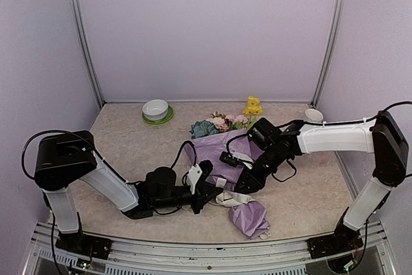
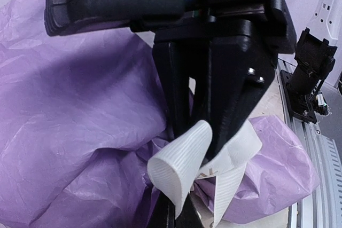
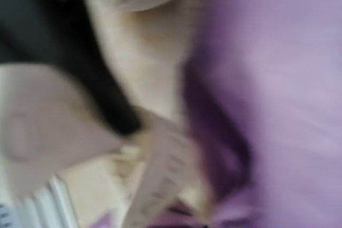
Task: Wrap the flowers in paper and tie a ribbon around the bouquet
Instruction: Tie the half-tied ribbon around the folded bouquet.
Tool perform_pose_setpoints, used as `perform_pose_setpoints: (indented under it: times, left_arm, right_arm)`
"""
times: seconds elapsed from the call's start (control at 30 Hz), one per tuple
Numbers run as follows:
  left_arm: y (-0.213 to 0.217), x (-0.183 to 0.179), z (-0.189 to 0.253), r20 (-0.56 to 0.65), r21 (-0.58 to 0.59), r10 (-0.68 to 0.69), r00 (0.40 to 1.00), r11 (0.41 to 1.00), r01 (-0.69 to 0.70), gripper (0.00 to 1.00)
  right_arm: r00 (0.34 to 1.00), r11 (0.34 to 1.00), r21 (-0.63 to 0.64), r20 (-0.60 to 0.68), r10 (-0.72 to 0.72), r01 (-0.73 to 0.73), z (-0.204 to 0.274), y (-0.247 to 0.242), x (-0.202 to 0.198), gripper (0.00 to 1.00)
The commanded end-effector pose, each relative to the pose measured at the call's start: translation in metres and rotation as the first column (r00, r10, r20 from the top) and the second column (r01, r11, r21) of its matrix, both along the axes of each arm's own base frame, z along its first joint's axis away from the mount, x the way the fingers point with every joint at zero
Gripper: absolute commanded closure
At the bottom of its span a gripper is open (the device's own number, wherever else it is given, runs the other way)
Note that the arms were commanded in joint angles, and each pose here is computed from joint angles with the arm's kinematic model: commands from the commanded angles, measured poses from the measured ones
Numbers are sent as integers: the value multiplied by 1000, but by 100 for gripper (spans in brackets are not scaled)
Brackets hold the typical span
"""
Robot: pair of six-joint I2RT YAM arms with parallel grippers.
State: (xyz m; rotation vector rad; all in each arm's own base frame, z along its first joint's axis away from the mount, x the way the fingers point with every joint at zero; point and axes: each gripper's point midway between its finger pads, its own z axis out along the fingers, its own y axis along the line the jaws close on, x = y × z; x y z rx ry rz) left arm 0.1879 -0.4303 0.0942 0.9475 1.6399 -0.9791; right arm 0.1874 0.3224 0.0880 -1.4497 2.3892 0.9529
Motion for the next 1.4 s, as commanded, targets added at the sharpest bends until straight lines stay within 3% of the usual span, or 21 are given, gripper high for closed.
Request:
perform_pose_setpoints:
  times: [0.0, 0.2, 0.53, 0.67, 0.73, 1.03, 1.27, 1.37]
  left_arm:
    - [-2, -1, 10, 28, -21, -3, 1000, 1000, 3, 100]
    - [-1, 0, 11, 40, -24, 0, 999, 1000, 0, 100]
    - [5, 8, 12, 41, -45, 8, 999, 999, -6, 100]
    - [6, 8, 11, 37, -48, 4, 999, 999, -2, 100]
    - [6, 8, 10, 32, -46, 0, 999, 999, 2, 100]
    - [9, 7, 11, 25, -50, 2, 1000, 999, -1, 100]
    - [10, 4, 12, 22, -45, 2, 1000, 999, -1, 100]
    - [11, 4, 14, 24, -49, 7, 1000, 999, -5, 100]
  right_arm:
    - [984, 978, 166, -107, 145, -126, 7, 18, -30, 75]
    - [970, 970, 193, -162, 181, -149, -2, 24, -36, 74]
    - [979, 976, 95, -30, 201, -197, -8, 30, -32, 61]
    - [975, 972, 95, -33, 218, -214, -7, 28, -40, 59]
    - [979, 977, 66, -25, 203, -201, -12, 25, -37, 63]
    - [988, 995, -17, 117, 99, -98, -3, 22, -6, 99]
    - [985, 999, 34, 172, 18, -24, 28, 25, 5, 100]
    - [974, 997, 34, 210, -81, 76, 37, 17, 22, 100]
